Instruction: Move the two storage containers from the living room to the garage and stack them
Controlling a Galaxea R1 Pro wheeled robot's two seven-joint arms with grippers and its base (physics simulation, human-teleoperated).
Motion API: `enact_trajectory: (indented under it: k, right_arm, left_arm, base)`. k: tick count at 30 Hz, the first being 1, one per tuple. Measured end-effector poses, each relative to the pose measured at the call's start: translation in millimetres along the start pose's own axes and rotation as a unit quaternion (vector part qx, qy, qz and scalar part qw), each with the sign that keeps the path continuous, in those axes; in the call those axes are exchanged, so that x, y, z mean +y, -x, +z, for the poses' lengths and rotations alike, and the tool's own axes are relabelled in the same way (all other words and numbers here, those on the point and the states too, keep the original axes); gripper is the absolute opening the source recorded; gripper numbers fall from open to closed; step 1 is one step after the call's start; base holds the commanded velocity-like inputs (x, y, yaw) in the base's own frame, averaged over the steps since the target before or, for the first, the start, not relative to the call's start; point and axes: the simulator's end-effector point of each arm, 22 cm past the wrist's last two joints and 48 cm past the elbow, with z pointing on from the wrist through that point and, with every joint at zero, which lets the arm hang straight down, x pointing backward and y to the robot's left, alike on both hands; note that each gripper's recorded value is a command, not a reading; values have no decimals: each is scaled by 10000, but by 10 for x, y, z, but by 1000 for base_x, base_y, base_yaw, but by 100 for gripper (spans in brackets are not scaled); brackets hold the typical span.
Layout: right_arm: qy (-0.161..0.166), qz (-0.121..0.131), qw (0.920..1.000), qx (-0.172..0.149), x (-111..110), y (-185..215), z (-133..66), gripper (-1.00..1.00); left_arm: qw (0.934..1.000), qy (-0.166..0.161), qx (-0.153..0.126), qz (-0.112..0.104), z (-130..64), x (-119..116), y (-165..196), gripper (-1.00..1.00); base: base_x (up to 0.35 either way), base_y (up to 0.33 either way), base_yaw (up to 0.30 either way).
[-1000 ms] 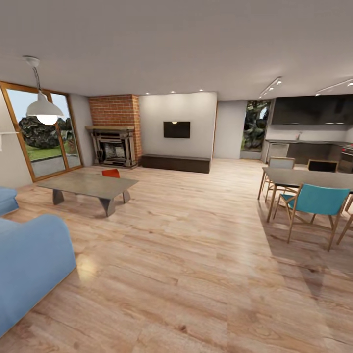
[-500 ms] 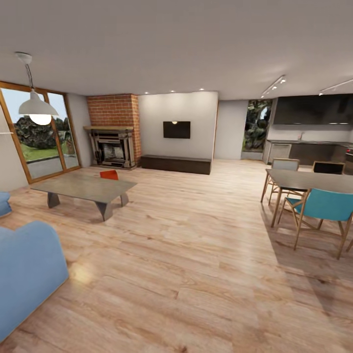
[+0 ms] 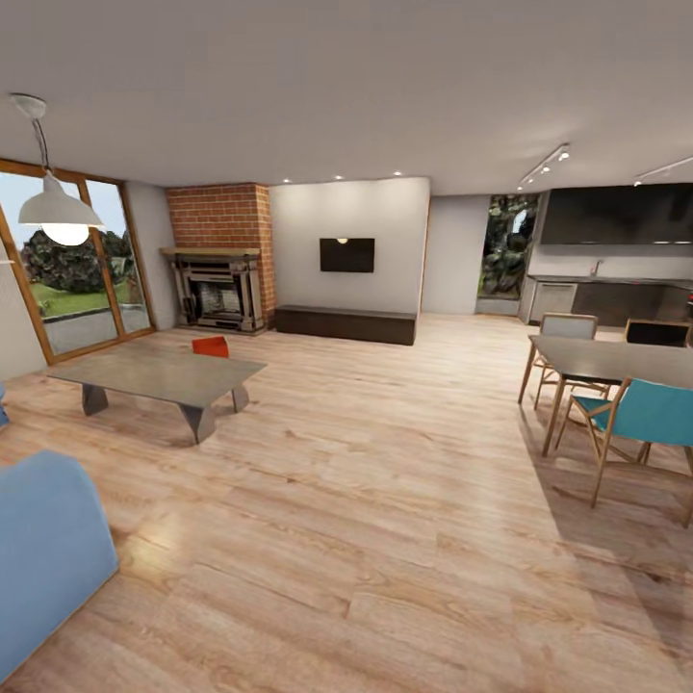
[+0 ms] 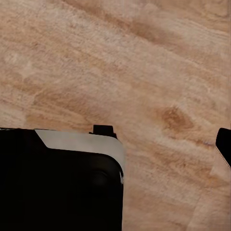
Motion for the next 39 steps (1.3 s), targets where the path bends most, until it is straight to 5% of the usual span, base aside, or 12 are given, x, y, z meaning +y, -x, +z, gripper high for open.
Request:
enact_trajectory:
  k: [39]
  right_arm:
    - [0, -1, 10000, 0, 0, 0, 0, 100]
  left_arm:
    - [10000, 0, -6, -2, 0, 1, 3, 100]
  base:
    - [321, 0, 0]
